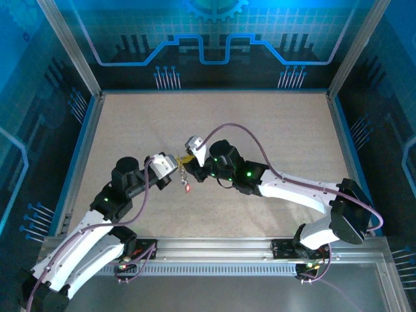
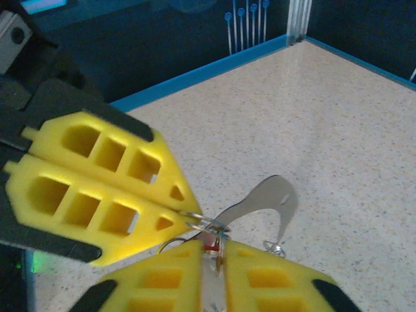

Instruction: Put the keys on the keyring

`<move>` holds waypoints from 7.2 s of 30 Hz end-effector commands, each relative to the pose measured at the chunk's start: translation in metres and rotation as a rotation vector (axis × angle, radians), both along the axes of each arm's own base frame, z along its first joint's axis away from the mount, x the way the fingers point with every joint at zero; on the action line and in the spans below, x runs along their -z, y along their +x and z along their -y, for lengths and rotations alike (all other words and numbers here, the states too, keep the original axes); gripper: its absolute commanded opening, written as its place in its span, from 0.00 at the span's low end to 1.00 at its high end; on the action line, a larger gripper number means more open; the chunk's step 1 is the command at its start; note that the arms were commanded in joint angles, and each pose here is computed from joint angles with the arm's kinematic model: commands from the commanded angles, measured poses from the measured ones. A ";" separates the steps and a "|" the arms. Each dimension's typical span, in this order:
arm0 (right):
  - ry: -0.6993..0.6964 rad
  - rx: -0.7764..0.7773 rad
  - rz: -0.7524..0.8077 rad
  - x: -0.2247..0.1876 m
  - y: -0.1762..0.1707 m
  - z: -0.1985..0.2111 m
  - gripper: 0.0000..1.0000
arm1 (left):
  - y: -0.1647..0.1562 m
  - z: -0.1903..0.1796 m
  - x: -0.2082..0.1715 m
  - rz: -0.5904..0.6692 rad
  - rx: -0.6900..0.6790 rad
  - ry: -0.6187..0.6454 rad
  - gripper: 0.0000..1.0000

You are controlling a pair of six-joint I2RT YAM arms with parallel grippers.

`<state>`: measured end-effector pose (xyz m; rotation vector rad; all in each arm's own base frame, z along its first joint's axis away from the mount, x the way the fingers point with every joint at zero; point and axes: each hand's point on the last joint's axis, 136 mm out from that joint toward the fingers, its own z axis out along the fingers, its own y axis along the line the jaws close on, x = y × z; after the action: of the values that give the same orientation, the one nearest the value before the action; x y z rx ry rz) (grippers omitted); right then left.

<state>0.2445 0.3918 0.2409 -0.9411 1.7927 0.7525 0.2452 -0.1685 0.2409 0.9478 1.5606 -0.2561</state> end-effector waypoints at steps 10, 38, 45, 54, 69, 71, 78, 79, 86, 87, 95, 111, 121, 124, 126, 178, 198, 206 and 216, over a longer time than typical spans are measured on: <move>0.024 -0.217 0.219 -0.041 -0.021 0.026 0.31 | -0.016 0.018 -0.042 0.141 0.130 -0.117 0.00; -0.150 -0.533 0.492 -0.075 -0.047 0.092 0.18 | -0.031 0.082 -0.092 0.150 0.594 -0.351 0.00; -0.173 -0.500 0.474 -0.065 -0.036 0.094 0.09 | -0.026 0.093 -0.093 0.177 0.674 -0.383 0.00; -0.125 -0.453 0.472 -0.075 -0.023 0.107 0.15 | -0.023 0.101 -0.089 0.149 0.731 -0.356 0.00; -0.168 -0.564 0.410 -0.052 -0.012 0.096 0.13 | -0.001 0.119 -0.066 0.160 0.708 -0.330 0.00; -0.180 -0.560 0.413 -0.051 -0.013 0.098 0.16 | 0.002 0.120 -0.064 0.153 0.710 -0.337 0.00; -0.188 -0.505 0.440 -0.053 -0.016 0.112 0.23 | 0.008 0.125 -0.069 0.164 0.733 -0.382 0.00; -0.183 -0.507 0.441 -0.054 -0.019 0.113 0.23 | 0.008 0.126 -0.070 0.167 0.739 -0.385 0.00; -0.174 -0.508 0.443 -0.054 -0.019 0.115 0.21 | 0.006 0.126 -0.069 0.168 0.746 -0.391 0.00; -0.176 -0.508 0.439 -0.053 -0.019 0.115 0.21 | 0.005 0.126 -0.069 0.169 0.747 -0.391 0.00; -0.129 -0.462 0.401 -0.055 -0.017 0.127 0.29 | 0.002 0.126 -0.069 0.178 0.747 -0.395 0.00; -0.095 -0.443 0.395 -0.050 -0.022 0.129 0.22 | -0.003 0.131 -0.068 0.188 0.758 -0.394 0.00; -0.049 -0.443 0.398 -0.055 -0.022 0.123 0.23 | -0.009 0.136 -0.065 0.181 0.780 -0.379 0.00; -0.046 -0.456 0.394 -0.052 -0.024 0.122 0.17 | -0.010 0.136 -0.065 0.187 0.781 -0.375 0.00; -0.037 -0.459 0.394 -0.051 -0.025 0.122 0.11 | -0.011 0.136 -0.064 0.188 0.785 -0.372 0.00; -0.405 -0.447 0.368 -0.032 -0.018 0.127 0.00 | -0.006 0.130 -0.053 -0.029 0.632 -0.077 0.26; -0.371 -0.432 0.399 -0.036 -0.017 0.125 0.00 | 0.003 0.138 -0.057 -0.132 0.601 -0.112 0.27; -0.357 -0.432 0.408 -0.037 -0.017 0.123 0.00 | 0.002 0.142 -0.046 -0.141 0.594 -0.055 0.27; -0.348 -0.428 0.420 -0.040 -0.019 0.124 0.00 | 0.014 0.142 -0.036 -0.132 0.526 -0.013 0.08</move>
<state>0.2365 0.2620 0.2637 -1.6377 1.4579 0.4059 0.2486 -0.3091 0.2749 1.3591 1.3770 -0.7696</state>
